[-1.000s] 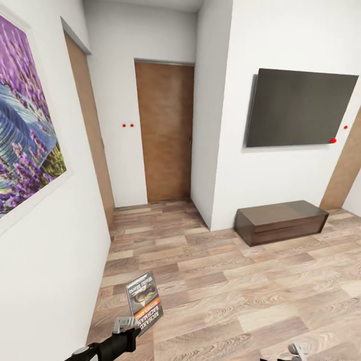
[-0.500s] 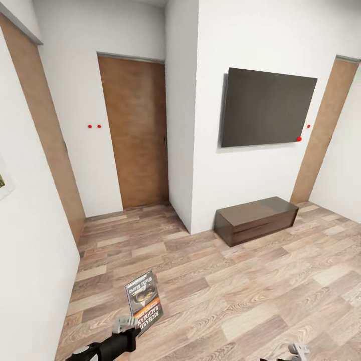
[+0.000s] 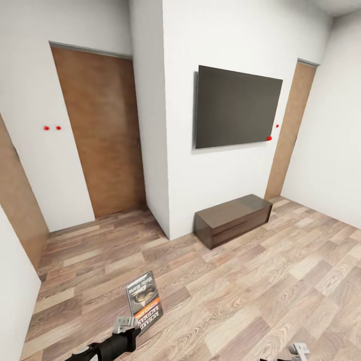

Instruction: In the bedroom, move the book from the bed onto either nightstand, and place the two sandals side by side next to the bed.

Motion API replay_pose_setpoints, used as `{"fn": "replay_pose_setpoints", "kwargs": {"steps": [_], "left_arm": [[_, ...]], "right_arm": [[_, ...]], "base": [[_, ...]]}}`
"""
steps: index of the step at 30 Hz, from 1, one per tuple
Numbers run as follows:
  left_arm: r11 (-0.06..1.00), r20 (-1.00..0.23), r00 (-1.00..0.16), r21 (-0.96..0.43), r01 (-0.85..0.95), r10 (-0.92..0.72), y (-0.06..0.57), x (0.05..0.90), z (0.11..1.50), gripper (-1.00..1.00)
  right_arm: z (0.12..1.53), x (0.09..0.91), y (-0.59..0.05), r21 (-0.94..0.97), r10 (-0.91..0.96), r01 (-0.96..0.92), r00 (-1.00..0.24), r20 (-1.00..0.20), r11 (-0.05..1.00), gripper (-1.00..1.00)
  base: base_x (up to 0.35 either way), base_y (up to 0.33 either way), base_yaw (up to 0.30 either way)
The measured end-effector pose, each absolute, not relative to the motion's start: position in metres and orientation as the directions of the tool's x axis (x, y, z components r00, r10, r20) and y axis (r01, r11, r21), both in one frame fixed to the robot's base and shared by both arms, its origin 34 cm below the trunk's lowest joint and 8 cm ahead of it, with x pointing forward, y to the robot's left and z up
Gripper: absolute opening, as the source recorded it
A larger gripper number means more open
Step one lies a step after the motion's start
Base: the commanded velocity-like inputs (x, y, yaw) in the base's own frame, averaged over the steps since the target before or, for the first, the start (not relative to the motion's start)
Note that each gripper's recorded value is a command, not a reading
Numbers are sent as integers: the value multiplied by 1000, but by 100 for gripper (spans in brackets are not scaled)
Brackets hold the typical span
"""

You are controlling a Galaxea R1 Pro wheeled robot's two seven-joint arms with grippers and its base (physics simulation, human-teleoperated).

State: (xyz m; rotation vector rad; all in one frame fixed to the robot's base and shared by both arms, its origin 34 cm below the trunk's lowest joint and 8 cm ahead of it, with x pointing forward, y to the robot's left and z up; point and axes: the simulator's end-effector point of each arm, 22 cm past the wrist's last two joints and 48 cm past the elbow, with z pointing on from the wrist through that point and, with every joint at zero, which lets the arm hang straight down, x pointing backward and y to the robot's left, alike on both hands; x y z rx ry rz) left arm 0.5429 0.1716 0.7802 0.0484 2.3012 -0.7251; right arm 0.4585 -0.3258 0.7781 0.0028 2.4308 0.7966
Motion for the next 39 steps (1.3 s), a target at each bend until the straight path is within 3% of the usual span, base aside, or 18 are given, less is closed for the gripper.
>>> {"fn": "replay_pose_setpoints", "kwargs": {"steps": [17,39], "left_arm": [[842,-645,-746,-487,233,-167,172,543,780,-100],[842,-645,-746,-486,234,-165,172,543,779,-100]], "right_arm": [[778,459,-326,544,174,-169,-835,-523,822,100],[777,458,-326,544,174,-168,-835,-521,822,100]], "base": [[293,-74,-284],[13,-3,-284]]}}
